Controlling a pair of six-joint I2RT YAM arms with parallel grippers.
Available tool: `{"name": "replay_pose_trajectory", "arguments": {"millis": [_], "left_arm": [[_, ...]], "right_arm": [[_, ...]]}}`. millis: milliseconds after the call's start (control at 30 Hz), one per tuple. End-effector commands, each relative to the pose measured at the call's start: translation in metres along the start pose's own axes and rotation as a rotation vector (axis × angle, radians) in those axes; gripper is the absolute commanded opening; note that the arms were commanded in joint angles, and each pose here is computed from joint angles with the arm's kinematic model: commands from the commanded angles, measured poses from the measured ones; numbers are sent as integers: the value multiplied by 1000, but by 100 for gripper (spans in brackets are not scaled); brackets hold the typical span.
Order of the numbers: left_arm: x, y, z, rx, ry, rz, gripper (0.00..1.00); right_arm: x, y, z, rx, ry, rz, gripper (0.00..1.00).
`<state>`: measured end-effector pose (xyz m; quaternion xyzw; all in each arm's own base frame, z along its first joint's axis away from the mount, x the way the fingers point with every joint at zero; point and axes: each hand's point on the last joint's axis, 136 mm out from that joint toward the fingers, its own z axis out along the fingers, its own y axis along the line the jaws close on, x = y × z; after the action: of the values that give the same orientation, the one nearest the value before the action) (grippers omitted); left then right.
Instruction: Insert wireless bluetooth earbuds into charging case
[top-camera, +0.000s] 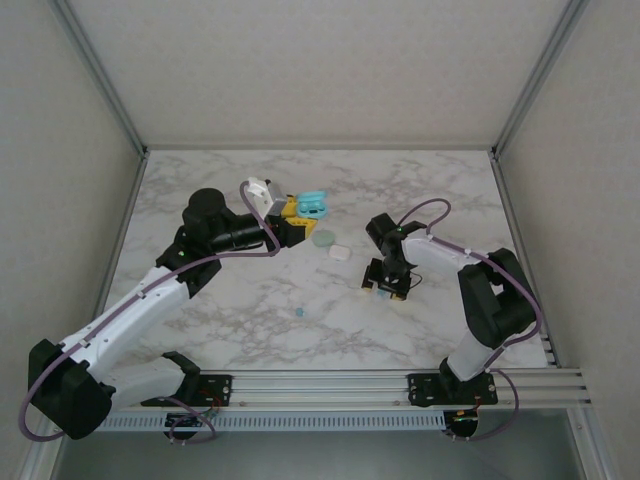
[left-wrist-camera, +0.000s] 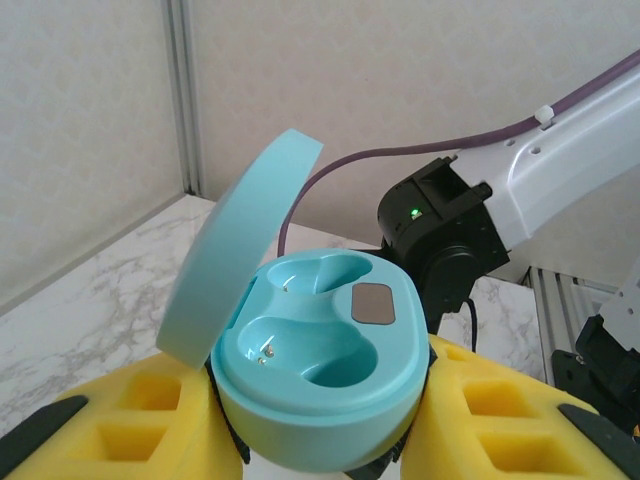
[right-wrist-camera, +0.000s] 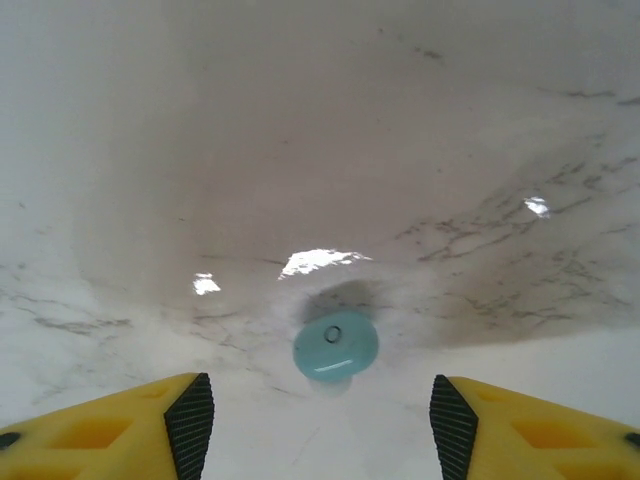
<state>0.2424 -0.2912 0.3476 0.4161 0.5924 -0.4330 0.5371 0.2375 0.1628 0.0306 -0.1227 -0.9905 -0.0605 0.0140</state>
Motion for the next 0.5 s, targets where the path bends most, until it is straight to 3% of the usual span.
{"name": "replay_pose_trajectory", "arguments": {"millis": [0, 467], "left_arm": [[-14, -6, -1, 10, -26, 36, 29], [-14, -5, -1, 3, -25, 35, 29]], "right_arm": [[-3, 4, 3, -22, -6, 43, 61], [-13, 14, 2, -20, -20, -6, 56]]}}
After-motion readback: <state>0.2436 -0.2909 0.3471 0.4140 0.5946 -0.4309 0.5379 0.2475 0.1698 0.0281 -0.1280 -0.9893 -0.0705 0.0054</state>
